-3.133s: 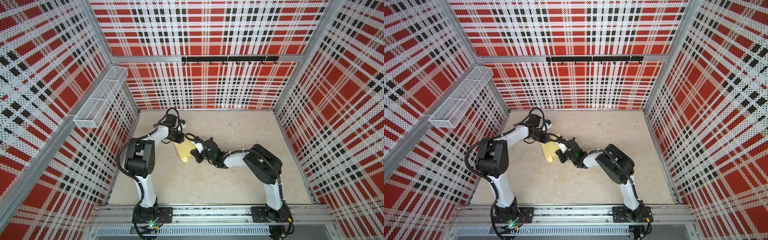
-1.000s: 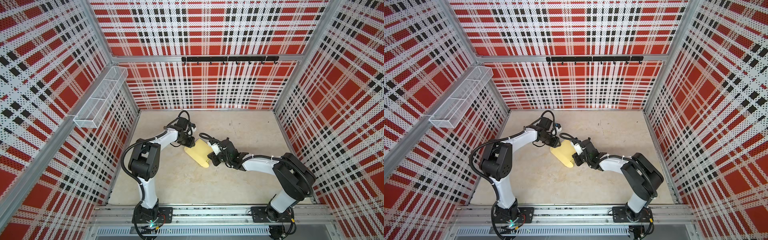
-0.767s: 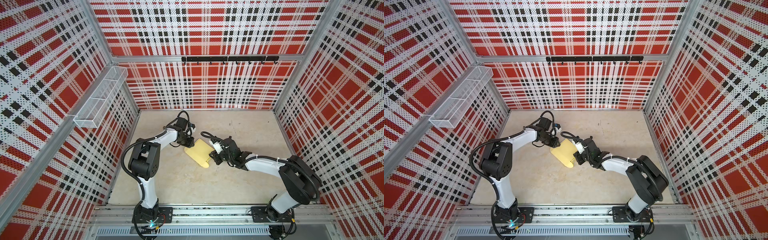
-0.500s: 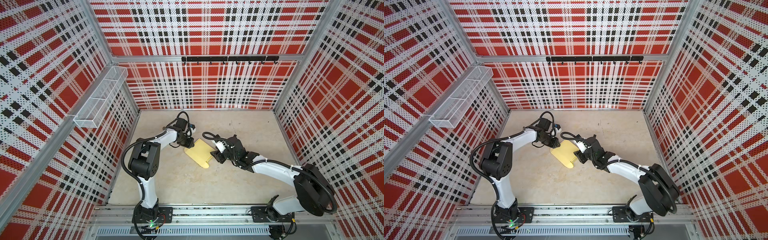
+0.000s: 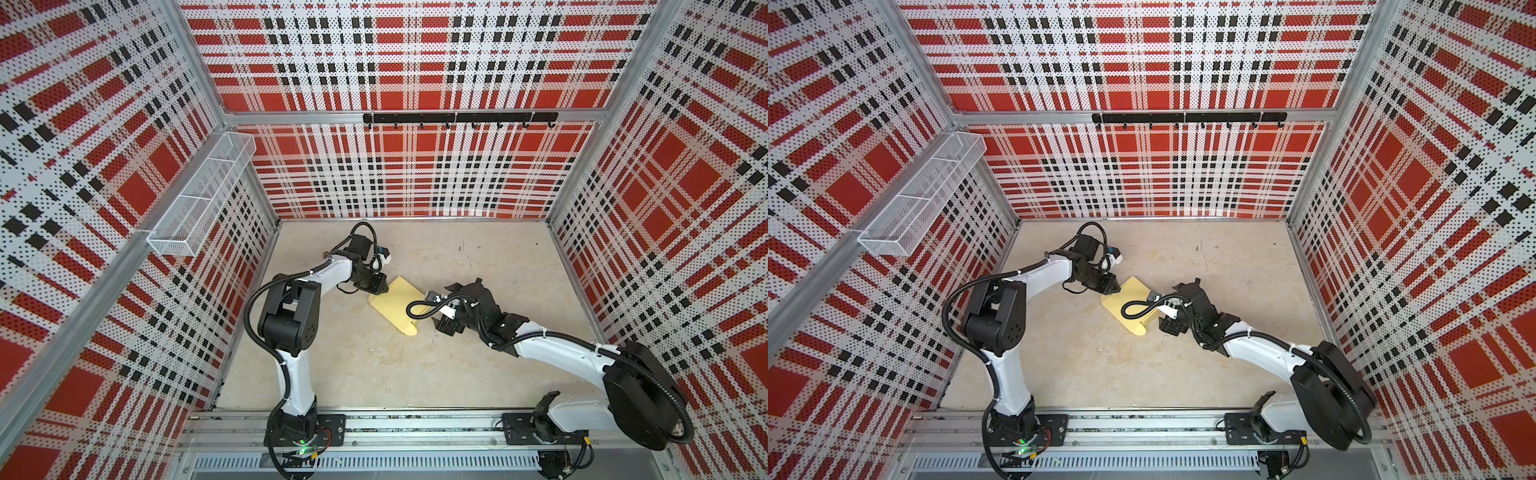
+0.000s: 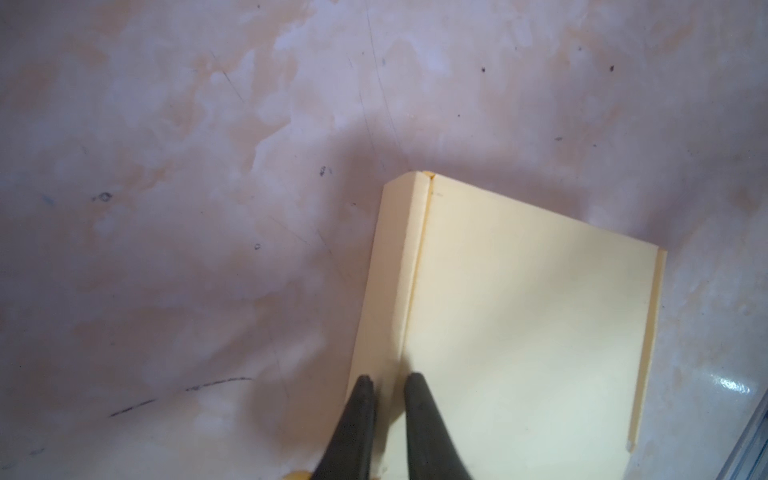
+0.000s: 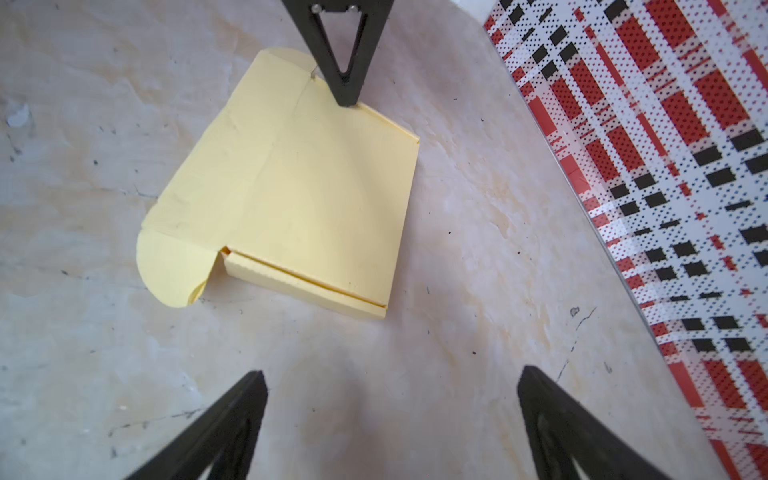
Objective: Fold the paper box
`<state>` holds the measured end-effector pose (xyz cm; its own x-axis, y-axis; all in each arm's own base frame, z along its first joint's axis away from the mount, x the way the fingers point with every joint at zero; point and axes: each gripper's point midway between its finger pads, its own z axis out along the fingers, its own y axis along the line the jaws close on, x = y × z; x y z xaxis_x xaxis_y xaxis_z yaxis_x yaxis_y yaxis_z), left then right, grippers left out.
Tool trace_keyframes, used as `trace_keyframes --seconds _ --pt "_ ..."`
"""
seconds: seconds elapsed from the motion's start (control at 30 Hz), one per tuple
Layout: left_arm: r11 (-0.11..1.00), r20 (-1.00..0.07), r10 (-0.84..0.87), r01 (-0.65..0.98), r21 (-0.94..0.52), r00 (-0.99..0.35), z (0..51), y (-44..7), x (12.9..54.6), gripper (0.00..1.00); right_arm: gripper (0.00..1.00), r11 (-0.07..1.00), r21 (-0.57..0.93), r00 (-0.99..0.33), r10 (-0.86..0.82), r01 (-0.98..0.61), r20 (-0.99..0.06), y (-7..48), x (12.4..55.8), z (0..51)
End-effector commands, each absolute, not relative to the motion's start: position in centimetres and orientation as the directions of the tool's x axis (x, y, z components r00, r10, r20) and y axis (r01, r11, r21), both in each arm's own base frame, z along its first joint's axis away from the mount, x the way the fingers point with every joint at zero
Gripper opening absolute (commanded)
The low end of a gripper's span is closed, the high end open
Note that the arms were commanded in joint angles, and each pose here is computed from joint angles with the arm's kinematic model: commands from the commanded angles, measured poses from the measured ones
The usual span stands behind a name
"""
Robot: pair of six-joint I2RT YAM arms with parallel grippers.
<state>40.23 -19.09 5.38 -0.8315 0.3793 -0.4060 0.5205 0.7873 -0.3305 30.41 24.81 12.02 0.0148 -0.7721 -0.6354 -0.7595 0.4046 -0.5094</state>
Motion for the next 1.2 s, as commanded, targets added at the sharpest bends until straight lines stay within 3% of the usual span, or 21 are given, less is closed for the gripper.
trace_keyframes --seconds 0.0,0.27,0.57,1.17 --pt "0.806 -0.324 0.401 0.498 -0.320 -0.857 2.9 -17.8 39.5 0.17 1.00 0.260 -0.637 0.187 -0.817 -0.725 -0.546 25.5 30.9 11.5" --pt "0.790 -0.315 0.425 0.518 -0.328 -0.849 2.9 -18.1 39.5 0.14 1.00 0.067 -0.776 0.342 -0.872 -0.627 -0.351 26.6 32.2 9.3" --pt "0.780 -0.312 0.430 0.523 -0.345 -0.847 2.9 -18.1 39.5 0.11 1.00 -0.064 -0.806 0.421 -0.875 -0.589 -0.238 28.8 32.5 6.3" --pt "0.767 -0.285 0.446 0.527 -0.367 -0.848 2.2 -17.9 39.7 0.09 0.99 -0.146 -0.831 0.475 -0.866 -0.538 -0.155 29.9 33.4 5.2"
